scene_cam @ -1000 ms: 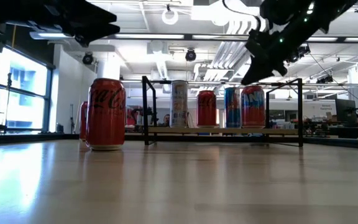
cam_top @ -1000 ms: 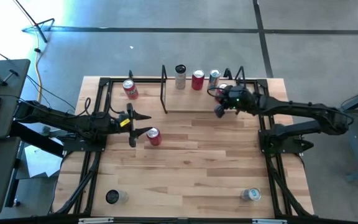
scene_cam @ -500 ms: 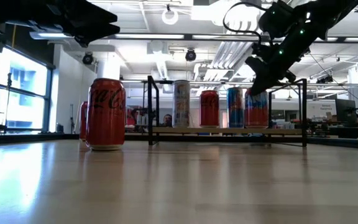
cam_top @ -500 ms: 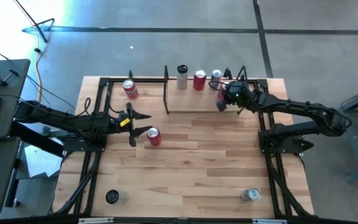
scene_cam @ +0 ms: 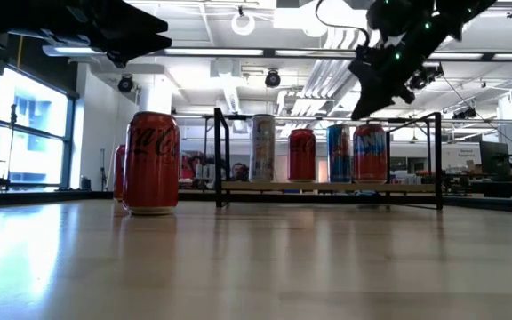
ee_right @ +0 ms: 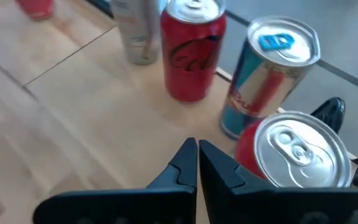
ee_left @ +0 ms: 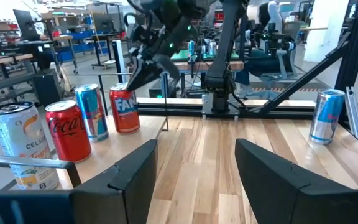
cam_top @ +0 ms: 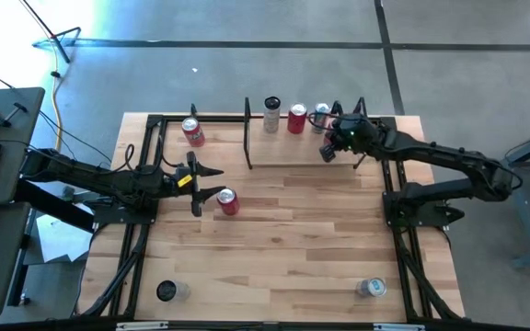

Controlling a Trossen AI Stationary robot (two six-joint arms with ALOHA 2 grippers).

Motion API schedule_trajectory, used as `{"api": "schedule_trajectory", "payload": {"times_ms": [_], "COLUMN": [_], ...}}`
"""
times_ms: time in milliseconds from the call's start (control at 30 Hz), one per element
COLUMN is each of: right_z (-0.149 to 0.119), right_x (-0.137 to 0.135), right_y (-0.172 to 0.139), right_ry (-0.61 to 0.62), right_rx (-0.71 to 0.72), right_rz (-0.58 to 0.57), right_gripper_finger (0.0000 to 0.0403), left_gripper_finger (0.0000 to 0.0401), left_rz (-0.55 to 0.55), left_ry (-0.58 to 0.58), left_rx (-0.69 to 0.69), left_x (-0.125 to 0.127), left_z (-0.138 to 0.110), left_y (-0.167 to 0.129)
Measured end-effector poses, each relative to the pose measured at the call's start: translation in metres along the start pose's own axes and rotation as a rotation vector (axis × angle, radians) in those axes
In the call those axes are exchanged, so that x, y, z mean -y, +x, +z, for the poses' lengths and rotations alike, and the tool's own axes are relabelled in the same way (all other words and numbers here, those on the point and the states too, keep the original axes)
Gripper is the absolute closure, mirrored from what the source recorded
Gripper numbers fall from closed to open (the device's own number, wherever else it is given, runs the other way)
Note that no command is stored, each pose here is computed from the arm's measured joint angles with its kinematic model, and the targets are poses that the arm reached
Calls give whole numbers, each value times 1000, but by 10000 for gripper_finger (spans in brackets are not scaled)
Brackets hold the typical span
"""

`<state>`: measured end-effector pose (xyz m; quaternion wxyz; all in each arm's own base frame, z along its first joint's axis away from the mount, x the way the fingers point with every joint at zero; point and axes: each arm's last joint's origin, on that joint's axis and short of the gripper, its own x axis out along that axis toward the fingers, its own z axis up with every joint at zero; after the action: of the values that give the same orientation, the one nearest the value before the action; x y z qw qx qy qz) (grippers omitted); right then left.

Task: Place canned beverage on shelf
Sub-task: Put the bottom can on the shelf

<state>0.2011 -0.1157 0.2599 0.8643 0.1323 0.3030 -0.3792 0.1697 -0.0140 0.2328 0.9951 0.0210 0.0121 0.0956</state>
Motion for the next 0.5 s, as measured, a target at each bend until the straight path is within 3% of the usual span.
{"api": "schedule_trajectory", "payload": {"times_ms": [167,500], "right_z": [7,15], "right_x": [-8,-26], "right_y": [4,36], "right_ry": [-26,-49], "right_rx": [-159,-377], "right_rz": [-24,-243], "right_gripper_finger": [403,403], "left_gripper_finger": [197,197], "left_rz": [0,1], "left_ry": [0,0], "left_rx": [0,-1], "left_x": [0,0], "left_z": [0,0], "left_y": [0,0]}}
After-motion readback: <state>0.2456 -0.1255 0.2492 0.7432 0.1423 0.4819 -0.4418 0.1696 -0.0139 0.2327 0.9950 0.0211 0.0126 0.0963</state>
